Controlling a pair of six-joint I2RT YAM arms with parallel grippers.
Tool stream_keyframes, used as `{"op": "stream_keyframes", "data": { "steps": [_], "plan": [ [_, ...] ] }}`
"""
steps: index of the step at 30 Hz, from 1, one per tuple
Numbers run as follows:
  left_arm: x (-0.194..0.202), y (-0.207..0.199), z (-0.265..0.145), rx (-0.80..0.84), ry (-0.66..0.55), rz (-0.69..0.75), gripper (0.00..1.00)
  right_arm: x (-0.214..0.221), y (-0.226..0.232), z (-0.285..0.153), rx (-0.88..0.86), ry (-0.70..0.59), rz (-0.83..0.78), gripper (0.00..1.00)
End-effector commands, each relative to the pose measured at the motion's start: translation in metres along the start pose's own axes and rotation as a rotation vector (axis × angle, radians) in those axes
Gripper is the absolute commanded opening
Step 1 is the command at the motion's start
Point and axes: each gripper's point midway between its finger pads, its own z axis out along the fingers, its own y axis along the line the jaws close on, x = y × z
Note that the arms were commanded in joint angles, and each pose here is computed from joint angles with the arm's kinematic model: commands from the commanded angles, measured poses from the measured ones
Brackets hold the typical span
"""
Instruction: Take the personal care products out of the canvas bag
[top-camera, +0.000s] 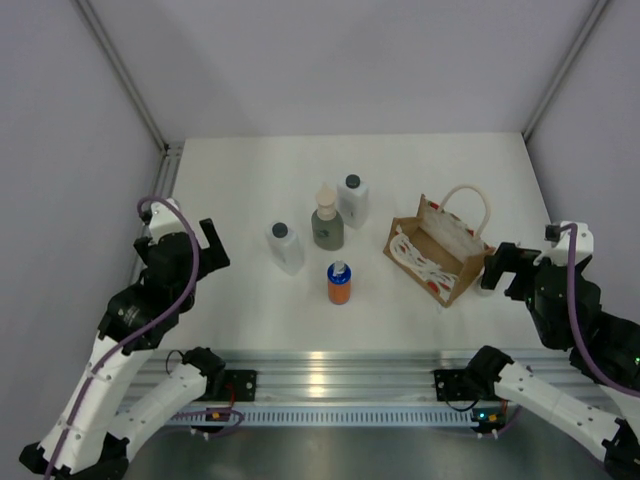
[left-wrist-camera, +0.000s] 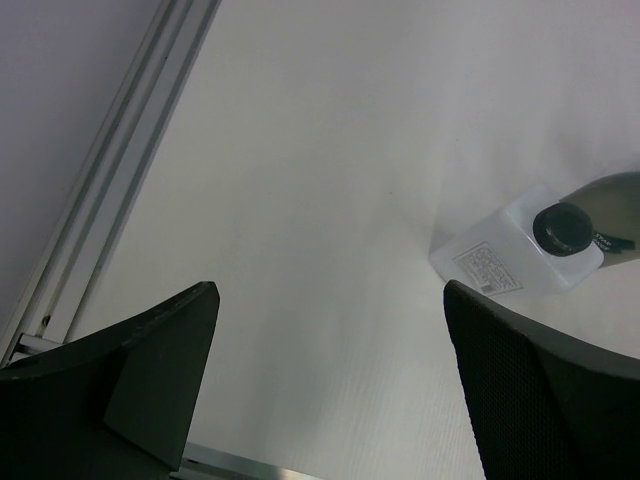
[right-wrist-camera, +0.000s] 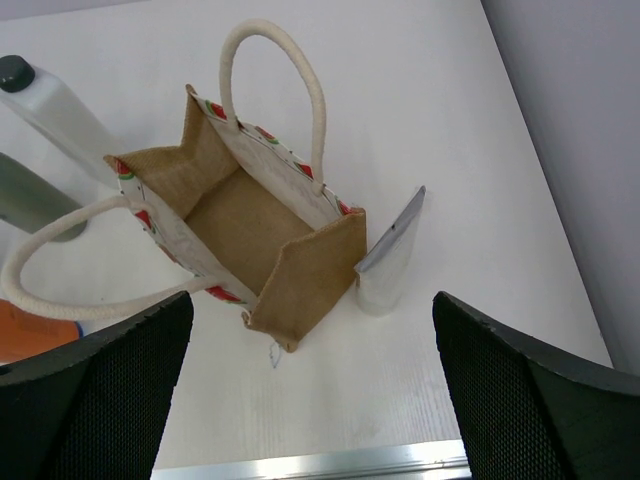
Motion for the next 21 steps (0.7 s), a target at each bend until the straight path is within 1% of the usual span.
{"op": "stream_keyframes", "data": {
  "steps": [1, 21],
  "plan": [
    [-0.0058, -0.0002, -0.0084, 0.032, -0.01, -0.009, 0.98, -0.0018, -0.0139, -0.0116, 0.015, 0.004, 0.015, 0.99],
    [0.0003, -0.0029, -0.0096, 0.06, 0.002, -0.009, 0.98, -0.0052, -0.0146, -0.016, -0.01, -0.004, 0.002, 0.99]
  ]
}}
